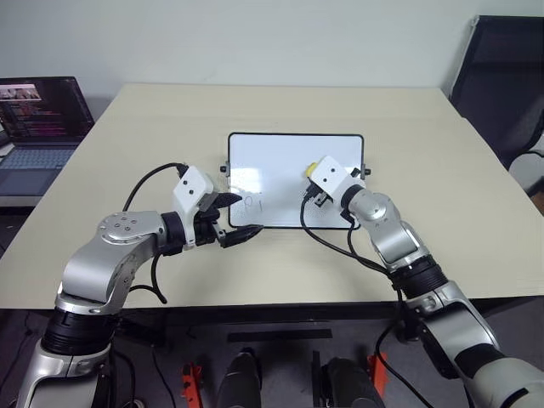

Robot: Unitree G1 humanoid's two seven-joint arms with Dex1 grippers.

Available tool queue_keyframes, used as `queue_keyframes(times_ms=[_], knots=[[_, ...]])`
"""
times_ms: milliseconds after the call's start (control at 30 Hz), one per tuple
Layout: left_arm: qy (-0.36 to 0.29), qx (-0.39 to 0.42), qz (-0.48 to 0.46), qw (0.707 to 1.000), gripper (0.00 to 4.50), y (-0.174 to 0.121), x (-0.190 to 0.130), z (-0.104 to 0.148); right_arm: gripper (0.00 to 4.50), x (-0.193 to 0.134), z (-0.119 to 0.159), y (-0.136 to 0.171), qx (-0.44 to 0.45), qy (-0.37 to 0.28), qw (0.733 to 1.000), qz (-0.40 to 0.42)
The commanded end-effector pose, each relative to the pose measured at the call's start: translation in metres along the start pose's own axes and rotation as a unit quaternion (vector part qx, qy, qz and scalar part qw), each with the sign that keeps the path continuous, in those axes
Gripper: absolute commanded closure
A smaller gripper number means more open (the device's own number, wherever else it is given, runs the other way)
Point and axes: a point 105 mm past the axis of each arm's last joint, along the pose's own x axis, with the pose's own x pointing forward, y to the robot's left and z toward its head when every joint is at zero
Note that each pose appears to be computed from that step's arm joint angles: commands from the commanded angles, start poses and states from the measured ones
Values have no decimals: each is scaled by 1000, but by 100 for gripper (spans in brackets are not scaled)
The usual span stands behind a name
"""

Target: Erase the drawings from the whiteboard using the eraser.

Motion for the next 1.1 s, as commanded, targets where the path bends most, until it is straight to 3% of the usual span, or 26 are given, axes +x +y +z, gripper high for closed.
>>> queue_keyframes(times_ms=[33,233,367,500,767,867,1033,1100], knots=[[-15,23,4,1000,0,0,-4,14,339,-6,-34,20,13,70,996,57],[-15,21,0,1000,0,-1,-4,13,340,-12,-43,-25,26,77,996,-45],[-16,21,-5,1000,0,-2,-1,14,340,-16,-55,-40,29,96,992,-73],[-17,21,-7,1000,0,-2,-1,15,340,-22,-72,-32,33,126,990,-46],[-17,21,-8,1000,0,-2,1,14,340,-41,-89,16,-18,168,980,102],[-17,21,-7,1000,0,0,1,15,340,-41,-86,16,-51,165,979,108],[-16,20,-8,1000,0,0,0,14,340,-23,-48,-27,-66,86,993,-36],[-16,19,-9,1000,0,-1,0,14,340,-19,-39,-30,-58,69,995,-51]])
